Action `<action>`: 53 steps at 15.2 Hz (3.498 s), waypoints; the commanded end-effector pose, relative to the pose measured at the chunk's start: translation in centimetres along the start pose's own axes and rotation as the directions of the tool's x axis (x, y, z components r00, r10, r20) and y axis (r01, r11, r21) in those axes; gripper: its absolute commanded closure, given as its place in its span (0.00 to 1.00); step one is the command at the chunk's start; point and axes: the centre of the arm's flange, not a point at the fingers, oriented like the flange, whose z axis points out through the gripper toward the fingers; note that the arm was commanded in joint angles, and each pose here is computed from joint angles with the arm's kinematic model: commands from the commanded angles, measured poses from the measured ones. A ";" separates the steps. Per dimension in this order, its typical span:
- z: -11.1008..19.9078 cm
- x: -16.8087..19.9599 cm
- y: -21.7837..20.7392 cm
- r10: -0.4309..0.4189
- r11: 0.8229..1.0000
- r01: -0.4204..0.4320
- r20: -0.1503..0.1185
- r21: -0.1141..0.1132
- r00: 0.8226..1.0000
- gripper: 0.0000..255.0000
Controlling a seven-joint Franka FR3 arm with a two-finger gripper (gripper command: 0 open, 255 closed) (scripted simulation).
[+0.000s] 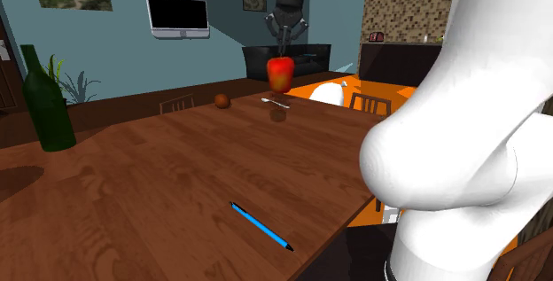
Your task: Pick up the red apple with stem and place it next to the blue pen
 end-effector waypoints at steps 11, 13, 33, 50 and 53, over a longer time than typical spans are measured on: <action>2.1 -10.0 -5.8 -0.087 0.996 0.087 -0.009 -0.015 0.996 0.00; 4.3 -11.8 -5.7 -0.258 0.965 0.257 -0.022 -0.047 0.966 0.00; 8.9 -12.1 -5.5 -0.307 0.951 0.305 -0.025 -0.057 0.951 1.00; 21.7 -12.2 -12.4 -0.275 0.903 0.294 0.102 -0.313 0.956 0.00; 23.2 -12.2 -11.9 -0.275 0.903 0.294 0.102 -0.313 0.956 0.00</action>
